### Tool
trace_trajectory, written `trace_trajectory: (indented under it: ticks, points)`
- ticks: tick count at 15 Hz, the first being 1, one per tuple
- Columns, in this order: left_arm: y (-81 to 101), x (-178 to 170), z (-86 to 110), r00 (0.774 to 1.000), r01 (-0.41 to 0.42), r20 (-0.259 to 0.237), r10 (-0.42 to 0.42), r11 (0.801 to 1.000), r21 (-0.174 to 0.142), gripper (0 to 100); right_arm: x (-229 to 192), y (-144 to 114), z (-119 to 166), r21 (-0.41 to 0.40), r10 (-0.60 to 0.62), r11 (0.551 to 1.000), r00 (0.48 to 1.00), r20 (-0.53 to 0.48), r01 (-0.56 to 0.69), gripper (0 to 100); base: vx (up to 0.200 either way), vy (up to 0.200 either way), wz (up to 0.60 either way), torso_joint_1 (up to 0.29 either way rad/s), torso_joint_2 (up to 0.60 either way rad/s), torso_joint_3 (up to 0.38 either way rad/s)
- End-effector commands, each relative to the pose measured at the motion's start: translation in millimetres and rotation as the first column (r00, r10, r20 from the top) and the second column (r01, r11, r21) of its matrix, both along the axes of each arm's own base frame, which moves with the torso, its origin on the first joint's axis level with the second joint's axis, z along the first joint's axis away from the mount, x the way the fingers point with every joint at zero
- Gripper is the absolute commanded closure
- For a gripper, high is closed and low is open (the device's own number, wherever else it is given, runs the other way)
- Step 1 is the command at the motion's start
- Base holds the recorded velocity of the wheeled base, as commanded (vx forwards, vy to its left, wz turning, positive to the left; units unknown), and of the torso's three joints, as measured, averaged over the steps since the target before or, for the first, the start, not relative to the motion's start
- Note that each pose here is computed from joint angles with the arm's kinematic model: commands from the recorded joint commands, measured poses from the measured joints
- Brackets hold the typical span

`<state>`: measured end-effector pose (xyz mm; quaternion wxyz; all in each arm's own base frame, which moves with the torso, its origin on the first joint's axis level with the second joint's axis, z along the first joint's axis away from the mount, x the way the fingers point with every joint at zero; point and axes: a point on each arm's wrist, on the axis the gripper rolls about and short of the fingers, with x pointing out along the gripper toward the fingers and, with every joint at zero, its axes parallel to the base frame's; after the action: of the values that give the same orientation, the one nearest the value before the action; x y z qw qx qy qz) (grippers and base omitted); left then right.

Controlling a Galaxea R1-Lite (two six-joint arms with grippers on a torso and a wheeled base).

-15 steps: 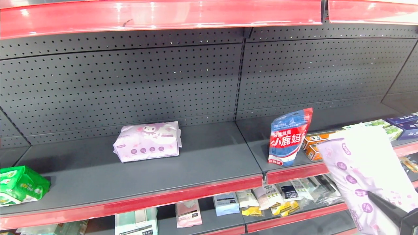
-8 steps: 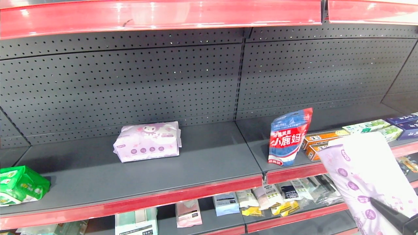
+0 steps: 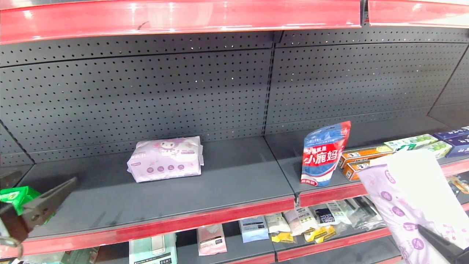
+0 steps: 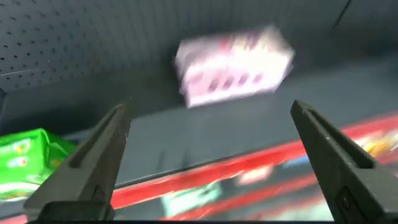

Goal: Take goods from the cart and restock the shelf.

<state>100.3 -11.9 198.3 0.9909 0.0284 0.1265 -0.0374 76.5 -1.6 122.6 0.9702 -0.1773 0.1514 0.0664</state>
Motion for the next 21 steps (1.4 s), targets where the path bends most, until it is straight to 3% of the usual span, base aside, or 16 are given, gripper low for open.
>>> trace_trajectory:
  ticks: [1, 2, 3, 5, 7, 10, 11, 12, 17, 19, 21]
  points:
    - [4.3, 59, -30.4, 0.964, 0.102, -0.259, -0.058, 0.982, 0.161, 0, 0, 0, 2, 0.002, 0.002, 1.000, 1.000, 0.010, -0.002, 100, 0.000, 0.000, 0.00, 0.000, 0.00, 0.000]
    - [7.2, 64, -35.0, 0.954, 0.147, -0.285, -0.091, 0.972, 0.182, 0, 0, 0, 2, 0.003, 0.004, 1.000, 1.000, 0.011, -0.004, 100, 0.000, 0.000, 0.00, 0.000, 0.00, 0.000]
    - [14.7, 80, -45.5, 0.924, 0.264, -0.340, -0.174, 0.933, 0.243, 0, 0, 0, 2, 0.004, 0.005, 1.000, 1.000, 0.011, -0.005, 100, 0.000, 0.000, 0.00, 0.000, 0.00, 0.000]
    - [21.9, 107, -47.7, 0.899, 0.366, -0.364, -0.244, 0.876, 0.315, 0, 0, 0, 2, 0.008, 0.007, 1.000, 1.000, 0.009, -0.007, 100, 0.000, 0.000, 0.00, 0.000, 0.00, 0.000]
    - [24.2, 135, -48.6, 0.883, 0.416, -0.378, -0.279, 0.838, 0.353, 0, 0, 1, 0, 0.009, 0.013, 1.000, 1.000, 0.002, -0.013, 100, 0.000, 0.000, 0.00, 0.000, 0.00, 0.000]
    - [26.9, 165, -53.2, 0.872, 0.440, -0.394, -0.292, 0.819, 0.368, 0, -1, 1, -2, 0.018, 0.036, 0.999, 0.999, -0.005, -0.036, 100, 0.000, 0.000, 0.00, 0.000, 0.00, 0.000]
    - [27.0, 175, -54.3, 0.868, 0.452, -0.392, -0.306, 0.815, 0.362, 0, -1, 1, -2, 0.019, 0.036, 0.999, 0.999, -0.007, -0.036, 100, 0.000, 0.000, 0.00, 0.000, 0.00, 0.000]
    - [26.7, 183, -58.0, 0.854, 0.481, -0.390, -0.346, 0.810, 0.335, 0, -1, 1, -2, 0.017, 0.038, 0.999, 0.999, -0.003, -0.038, 100, 0.000, 0.000, 0.00, 0.000, 0.00, 0.000]
    - [27.5, 212, -56.3, 0.836, 0.515, -0.397, -0.378, 0.790, 0.332, 0, -2, 1, -3, 0.017, 0.036, 0.999, 0.999, -0.005, -0.036, 100, 0.000, 0.000, 0.00, 0.000, 0.00, 0.000]
    - [28.0, 231, -51.8, 0.800, 0.571, -0.420, -0.428, 0.759, 0.313, 0, -3, 1, -6, 0.017, 0.038, 0.999, 0.999, -0.016, -0.038, 100, 0.000, 0.000, 0.00, 0.000, 0.00, 0.000]
    - [29.4, 251, -52.2, 0.801, 0.576, -0.410, -0.437, 0.749, 0.328, 0, -3, 1, -6, 0.017, 0.038, 0.999, 0.999, -0.019, -0.038, 100, 0.000, 0.000, 0.00, 0.000, 0.00, 0.000]
